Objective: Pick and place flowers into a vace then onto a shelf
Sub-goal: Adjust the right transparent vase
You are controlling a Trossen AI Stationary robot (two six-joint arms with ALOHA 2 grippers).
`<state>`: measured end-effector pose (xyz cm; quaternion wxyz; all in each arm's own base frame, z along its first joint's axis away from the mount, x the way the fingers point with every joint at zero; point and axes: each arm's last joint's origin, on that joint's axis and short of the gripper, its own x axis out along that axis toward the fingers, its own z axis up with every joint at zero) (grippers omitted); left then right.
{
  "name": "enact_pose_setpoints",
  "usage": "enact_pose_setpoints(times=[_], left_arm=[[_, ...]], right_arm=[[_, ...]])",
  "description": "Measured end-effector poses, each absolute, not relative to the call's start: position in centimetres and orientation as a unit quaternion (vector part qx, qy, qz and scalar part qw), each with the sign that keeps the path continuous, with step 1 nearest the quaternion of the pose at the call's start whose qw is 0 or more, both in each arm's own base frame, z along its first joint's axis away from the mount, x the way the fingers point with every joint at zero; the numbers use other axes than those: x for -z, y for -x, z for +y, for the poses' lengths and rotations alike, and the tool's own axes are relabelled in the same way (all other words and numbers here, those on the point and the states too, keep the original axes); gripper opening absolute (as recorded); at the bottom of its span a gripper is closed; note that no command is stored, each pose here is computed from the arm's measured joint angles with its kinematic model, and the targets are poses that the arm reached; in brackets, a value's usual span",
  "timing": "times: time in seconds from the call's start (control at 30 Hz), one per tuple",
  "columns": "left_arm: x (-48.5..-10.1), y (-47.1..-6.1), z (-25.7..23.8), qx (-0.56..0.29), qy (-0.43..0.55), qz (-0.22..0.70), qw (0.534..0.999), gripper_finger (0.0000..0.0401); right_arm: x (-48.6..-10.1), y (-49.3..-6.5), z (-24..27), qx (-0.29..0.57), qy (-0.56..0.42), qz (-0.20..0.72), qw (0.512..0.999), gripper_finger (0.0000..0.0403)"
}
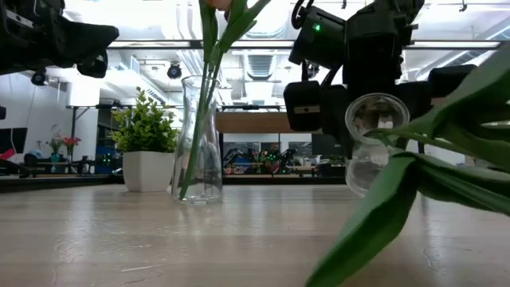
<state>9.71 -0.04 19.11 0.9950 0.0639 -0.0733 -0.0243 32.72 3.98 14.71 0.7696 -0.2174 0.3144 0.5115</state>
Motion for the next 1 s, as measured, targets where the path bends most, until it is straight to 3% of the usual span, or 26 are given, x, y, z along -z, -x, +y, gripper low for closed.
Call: enact_pose_setpoints(times=[0.7,1.0], left_arm=[[-19.1,-9.7,0.0,0.024,-0.064,-0.073,0.995,0.0003],[-19.1,-9.7,0.0,0.024,-0.064,-0.073,0.995,0.0003]], right_arm=[[-14.2,-32.6,2.2,-0.523,0.172,0.258,0.794,0.0161],[-16.6,-32.2,1.9,-0.521,0.176,0.218,0.806,0.0161]])
